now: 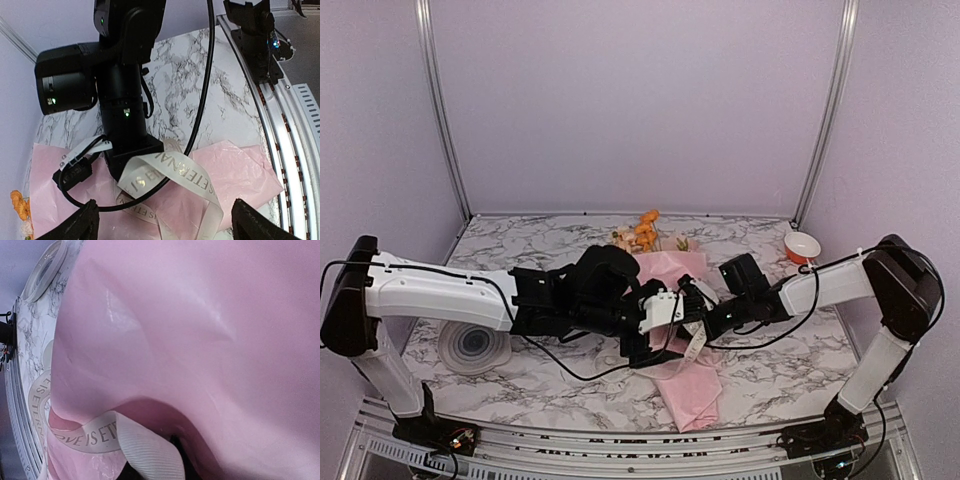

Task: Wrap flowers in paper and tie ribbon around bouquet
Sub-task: Place the left side of the ribbon on the folded bouquet, then cross the ribbon over the folded bouquet.

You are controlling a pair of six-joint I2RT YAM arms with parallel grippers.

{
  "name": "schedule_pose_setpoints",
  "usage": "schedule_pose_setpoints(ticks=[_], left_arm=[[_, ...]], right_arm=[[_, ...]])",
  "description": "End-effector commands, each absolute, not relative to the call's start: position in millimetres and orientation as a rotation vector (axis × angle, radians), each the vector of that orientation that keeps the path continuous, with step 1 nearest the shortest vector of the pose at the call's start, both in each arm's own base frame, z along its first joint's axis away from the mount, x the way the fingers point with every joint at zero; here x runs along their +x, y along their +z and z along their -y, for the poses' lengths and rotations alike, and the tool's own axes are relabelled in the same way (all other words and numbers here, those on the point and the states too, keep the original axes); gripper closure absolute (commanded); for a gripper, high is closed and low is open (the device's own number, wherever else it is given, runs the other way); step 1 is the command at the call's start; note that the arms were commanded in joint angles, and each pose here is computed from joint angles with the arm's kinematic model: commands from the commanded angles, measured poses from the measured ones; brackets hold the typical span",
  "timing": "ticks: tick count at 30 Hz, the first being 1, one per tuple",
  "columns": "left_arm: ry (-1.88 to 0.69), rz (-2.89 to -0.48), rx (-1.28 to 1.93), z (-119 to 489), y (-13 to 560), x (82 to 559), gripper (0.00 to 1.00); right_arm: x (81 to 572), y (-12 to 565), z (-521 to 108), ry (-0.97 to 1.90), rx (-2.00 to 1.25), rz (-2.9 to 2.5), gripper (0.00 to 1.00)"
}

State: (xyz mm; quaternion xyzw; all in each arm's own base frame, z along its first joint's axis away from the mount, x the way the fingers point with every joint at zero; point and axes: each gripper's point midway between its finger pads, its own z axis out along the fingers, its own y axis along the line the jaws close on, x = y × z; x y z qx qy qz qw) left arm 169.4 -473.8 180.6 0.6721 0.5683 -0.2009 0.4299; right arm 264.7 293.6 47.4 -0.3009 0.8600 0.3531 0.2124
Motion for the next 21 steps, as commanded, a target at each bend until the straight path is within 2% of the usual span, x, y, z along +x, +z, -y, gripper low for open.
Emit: schedule_pose_setpoints(ticks=[1, 6, 10, 14, 21], left_arm=[[-0.613, -1.301, 1.599, 481.0, 224.9, 162.4, 0.08], [-0.636, -1.566, 1.627, 451.7, 180.5, 184.9, 0.13], [-0.596, -1.791, 1.565, 429.6, 132.9, 214.2, 0.10], [-0.556, -1.840, 1.631, 430.3, 96.4, 208.3, 0.06], [-0.654, -1.868, 1.729, 444.5, 65.6, 192.5, 0.05]], right_arm=[[271.6, 50.7, -294.3, 0.972, -0.838, -2.391, 0.84], [272.4, 52.0, -295.0, 0.972, -0.843, -2.388, 0.84], [272.8, 51.0, -295.3, 0.970, -0.846, -2.389, 0.84], [272.9, 49.6, -295.7, 0.972, -0.846, -2.393, 0.84], [271.7, 46.3, -293.8, 0.963, -0.845, -2.406, 0.84]])
